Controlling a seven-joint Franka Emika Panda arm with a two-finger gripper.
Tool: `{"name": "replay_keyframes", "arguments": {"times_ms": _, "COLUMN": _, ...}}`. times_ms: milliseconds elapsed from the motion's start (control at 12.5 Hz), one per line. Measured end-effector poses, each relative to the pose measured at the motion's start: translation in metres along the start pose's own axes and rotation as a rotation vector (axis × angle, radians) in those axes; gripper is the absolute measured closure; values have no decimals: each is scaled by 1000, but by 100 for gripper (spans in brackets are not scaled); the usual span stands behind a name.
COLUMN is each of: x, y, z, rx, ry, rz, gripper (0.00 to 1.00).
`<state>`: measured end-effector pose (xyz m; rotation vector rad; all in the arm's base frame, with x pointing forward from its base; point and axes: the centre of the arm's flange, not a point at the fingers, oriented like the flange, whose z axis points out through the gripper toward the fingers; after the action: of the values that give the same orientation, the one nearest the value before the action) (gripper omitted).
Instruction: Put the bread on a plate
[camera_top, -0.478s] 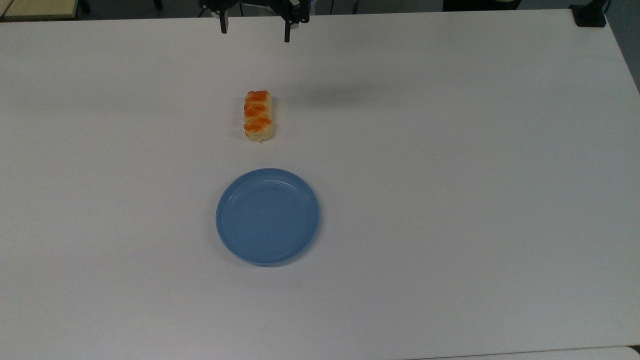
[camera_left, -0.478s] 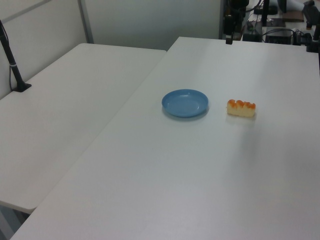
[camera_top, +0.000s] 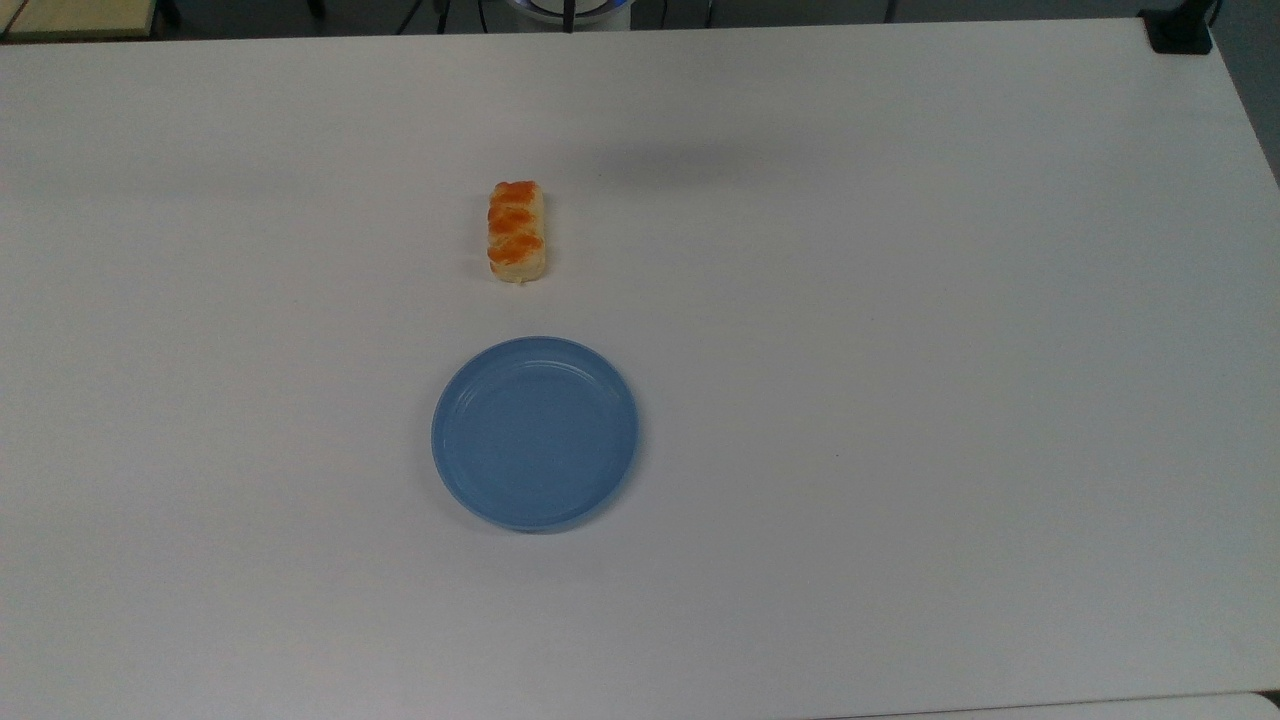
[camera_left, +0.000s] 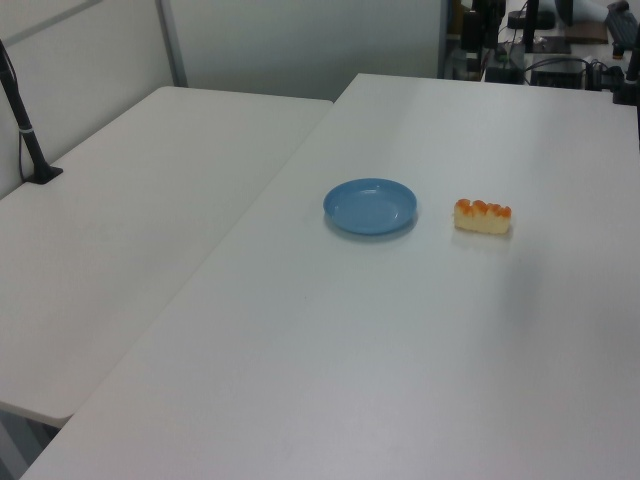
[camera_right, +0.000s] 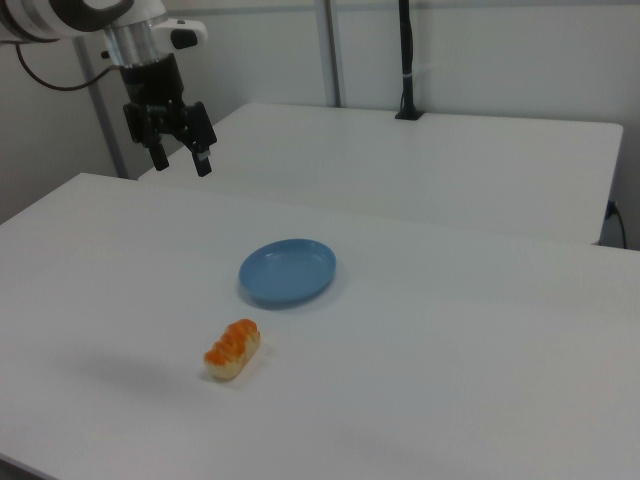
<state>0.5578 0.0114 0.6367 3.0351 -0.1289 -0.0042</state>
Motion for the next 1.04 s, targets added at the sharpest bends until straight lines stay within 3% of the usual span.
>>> {"name": "replay_keyframes", "arguments": {"times_ms": 1037, "x": -1, "y": -4, "z": -1, "rx": 2, "ry": 0, "rz": -21, "gripper": 0}}
